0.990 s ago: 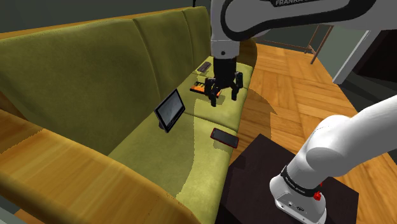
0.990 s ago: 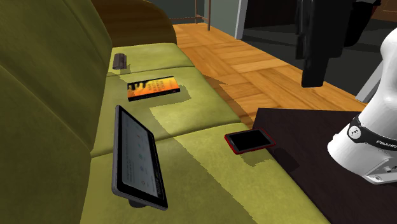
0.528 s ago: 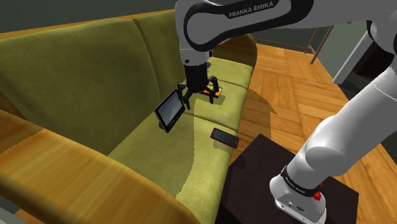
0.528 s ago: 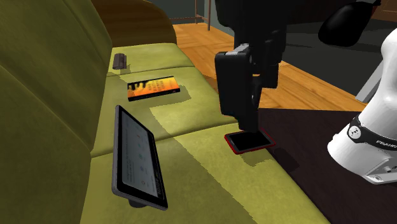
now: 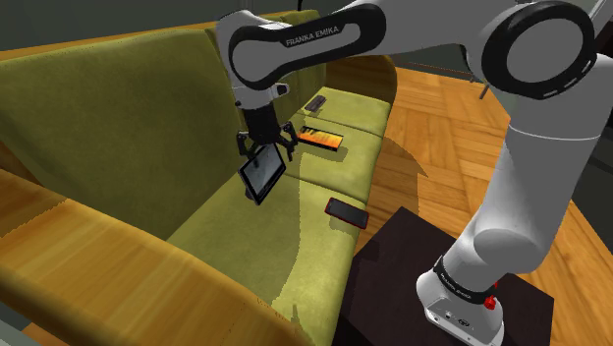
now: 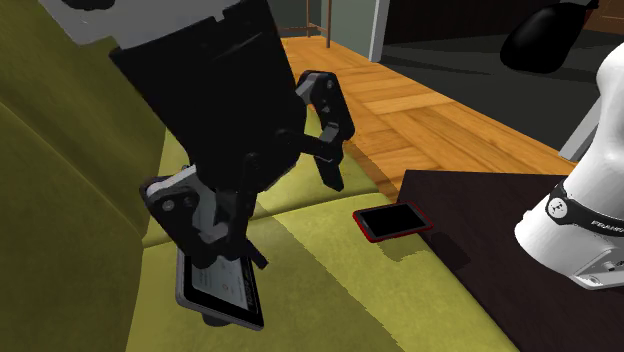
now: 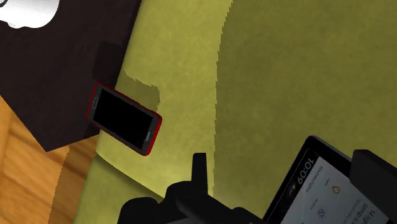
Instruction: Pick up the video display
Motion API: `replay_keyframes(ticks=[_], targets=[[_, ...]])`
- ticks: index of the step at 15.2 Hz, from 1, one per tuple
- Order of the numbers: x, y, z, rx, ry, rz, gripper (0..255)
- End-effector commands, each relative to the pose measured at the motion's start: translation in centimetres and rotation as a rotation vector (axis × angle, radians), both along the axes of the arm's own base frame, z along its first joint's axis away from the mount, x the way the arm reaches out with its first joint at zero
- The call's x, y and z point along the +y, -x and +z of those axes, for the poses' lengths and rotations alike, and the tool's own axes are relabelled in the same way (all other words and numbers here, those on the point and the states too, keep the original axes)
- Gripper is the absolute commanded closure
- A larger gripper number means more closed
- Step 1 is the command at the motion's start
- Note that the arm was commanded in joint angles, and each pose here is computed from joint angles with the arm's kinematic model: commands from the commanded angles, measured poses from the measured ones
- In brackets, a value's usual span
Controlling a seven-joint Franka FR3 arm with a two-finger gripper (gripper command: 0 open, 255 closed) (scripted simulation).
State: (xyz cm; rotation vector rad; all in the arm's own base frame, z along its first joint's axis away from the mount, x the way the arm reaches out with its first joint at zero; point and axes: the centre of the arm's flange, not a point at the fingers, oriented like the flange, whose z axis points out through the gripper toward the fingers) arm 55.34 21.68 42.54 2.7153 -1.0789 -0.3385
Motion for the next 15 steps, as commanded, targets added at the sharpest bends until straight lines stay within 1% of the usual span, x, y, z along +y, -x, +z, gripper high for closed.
replay_keyframes(ticks=[1,9,15], targets=[[0.8,-2.3,-1.3,0.003,0.037,-0.061,0],[1.6,-12.5,-6.3,0.016,0.175,-0.285,0],[1.6,-12.5,-9.5,0.016,0.175,-0.285,0]])
